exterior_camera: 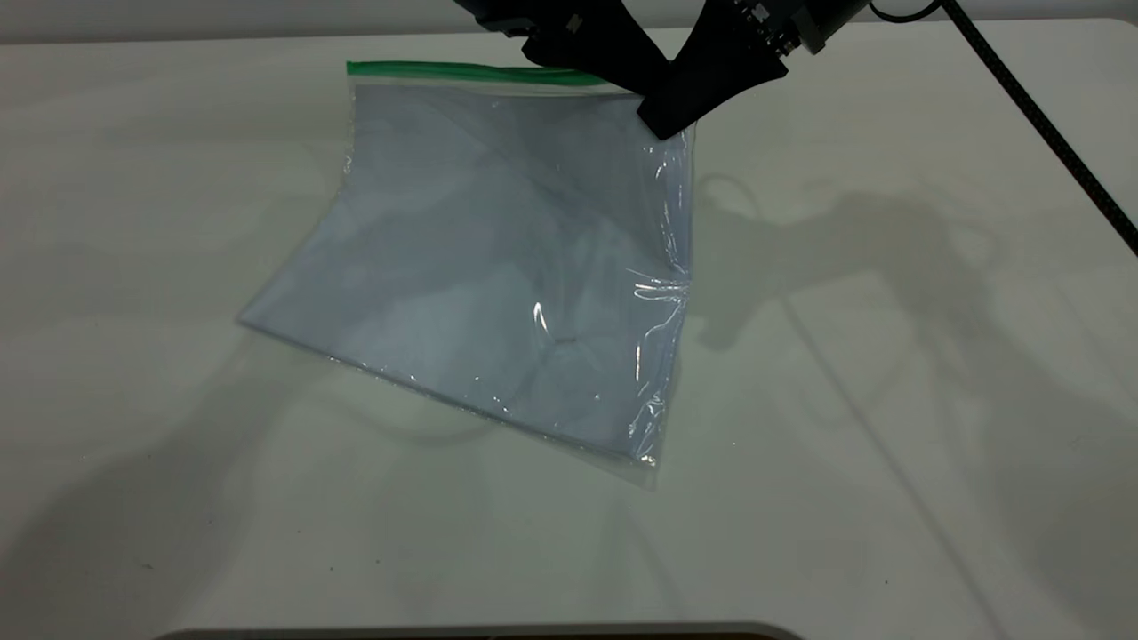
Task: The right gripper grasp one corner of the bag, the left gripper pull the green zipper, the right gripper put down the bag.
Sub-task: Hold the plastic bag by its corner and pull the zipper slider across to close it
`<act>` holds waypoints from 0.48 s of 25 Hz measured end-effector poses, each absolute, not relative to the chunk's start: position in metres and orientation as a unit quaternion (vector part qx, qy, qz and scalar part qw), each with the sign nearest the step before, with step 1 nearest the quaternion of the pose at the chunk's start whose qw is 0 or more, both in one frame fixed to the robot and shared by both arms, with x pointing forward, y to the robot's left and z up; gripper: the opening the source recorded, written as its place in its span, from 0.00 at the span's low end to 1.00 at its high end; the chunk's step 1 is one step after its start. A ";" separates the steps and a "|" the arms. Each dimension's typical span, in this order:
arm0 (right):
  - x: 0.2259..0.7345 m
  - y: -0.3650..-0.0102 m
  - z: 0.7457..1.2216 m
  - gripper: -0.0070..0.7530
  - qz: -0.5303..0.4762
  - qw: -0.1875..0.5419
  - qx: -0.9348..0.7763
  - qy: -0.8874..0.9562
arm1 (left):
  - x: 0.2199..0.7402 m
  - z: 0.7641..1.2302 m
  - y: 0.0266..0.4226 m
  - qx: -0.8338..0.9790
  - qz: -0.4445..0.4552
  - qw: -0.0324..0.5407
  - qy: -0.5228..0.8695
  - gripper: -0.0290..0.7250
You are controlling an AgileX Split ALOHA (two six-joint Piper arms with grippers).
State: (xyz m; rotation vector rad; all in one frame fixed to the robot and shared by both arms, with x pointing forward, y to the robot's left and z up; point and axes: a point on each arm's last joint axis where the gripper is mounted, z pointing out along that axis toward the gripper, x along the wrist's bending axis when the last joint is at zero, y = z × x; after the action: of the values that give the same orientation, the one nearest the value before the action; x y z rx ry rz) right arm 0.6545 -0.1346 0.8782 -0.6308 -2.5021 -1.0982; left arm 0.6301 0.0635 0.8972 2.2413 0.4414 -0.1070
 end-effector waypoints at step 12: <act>0.655 -0.135 0.878 0.05 -0.385 0.167 -0.222 -0.880 | 0.631 0.897 0.064 0.892 -0.039 0.414 0.178 0.26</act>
State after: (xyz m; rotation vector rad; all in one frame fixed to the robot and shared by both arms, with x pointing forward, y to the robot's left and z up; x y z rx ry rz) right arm 0.6545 -0.1347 0.8780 -0.6303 -2.5046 -1.0962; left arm 0.6308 0.0637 0.8971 2.2421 0.4464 -0.0982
